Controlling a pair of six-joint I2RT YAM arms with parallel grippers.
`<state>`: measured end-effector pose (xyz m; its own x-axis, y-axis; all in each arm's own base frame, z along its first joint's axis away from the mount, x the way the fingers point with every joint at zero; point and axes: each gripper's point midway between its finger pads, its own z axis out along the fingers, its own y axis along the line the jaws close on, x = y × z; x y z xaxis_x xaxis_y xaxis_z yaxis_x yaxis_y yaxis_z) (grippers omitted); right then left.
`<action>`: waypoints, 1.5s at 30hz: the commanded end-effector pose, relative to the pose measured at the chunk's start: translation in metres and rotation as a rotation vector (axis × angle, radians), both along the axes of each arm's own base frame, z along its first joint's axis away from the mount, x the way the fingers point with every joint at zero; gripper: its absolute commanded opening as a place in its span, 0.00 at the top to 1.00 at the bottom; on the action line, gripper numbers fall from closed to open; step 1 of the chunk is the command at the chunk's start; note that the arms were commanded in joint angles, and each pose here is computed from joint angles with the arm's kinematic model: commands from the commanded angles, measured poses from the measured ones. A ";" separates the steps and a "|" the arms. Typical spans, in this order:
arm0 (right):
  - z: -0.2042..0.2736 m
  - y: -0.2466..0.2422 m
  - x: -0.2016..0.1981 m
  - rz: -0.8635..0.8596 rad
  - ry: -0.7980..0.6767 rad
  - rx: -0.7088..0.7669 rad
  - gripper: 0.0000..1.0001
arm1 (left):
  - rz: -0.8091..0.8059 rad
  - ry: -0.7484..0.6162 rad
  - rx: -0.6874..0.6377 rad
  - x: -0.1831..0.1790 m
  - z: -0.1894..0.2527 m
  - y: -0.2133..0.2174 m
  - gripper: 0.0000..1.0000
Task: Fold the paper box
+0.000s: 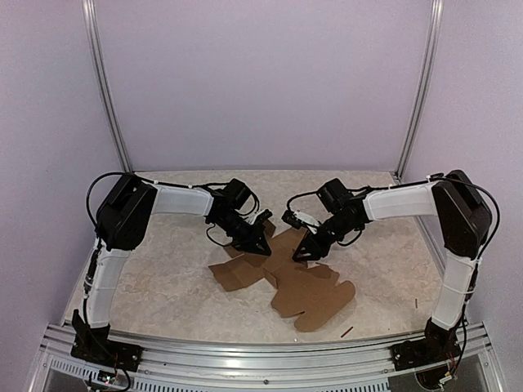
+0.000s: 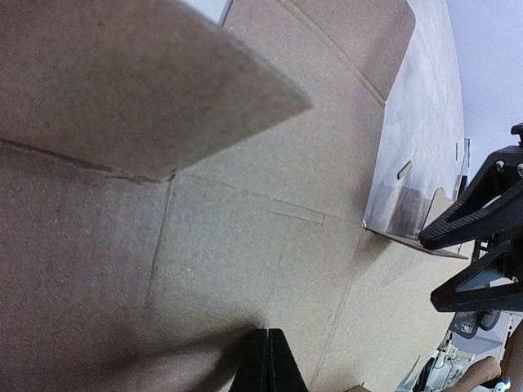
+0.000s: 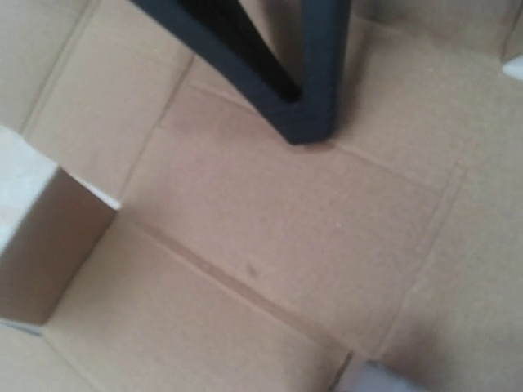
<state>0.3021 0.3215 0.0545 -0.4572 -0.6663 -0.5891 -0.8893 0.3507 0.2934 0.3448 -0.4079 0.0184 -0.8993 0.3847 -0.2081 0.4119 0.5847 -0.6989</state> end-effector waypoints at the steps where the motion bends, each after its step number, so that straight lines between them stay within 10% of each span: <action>1: 0.026 0.005 -0.009 0.030 -0.017 0.058 0.67 | -0.001 0.046 0.127 -0.015 -0.041 0.015 1.00; 21: 0.013 -0.052 0.047 -0.215 -0.117 -0.100 0.94 | -0.004 0.032 0.132 -0.014 -0.039 0.013 1.00; 45: -0.024 -0.041 0.015 -0.088 -0.002 -0.156 0.97 | 0.000 0.042 0.135 -0.016 -0.042 0.012 1.00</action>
<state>0.3283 0.2705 0.0218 -0.5216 -0.7094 -0.4740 -0.8451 0.5060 0.1727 0.3434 -0.4101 0.0183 -0.8963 0.3891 -0.2128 0.4191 0.5863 -0.6932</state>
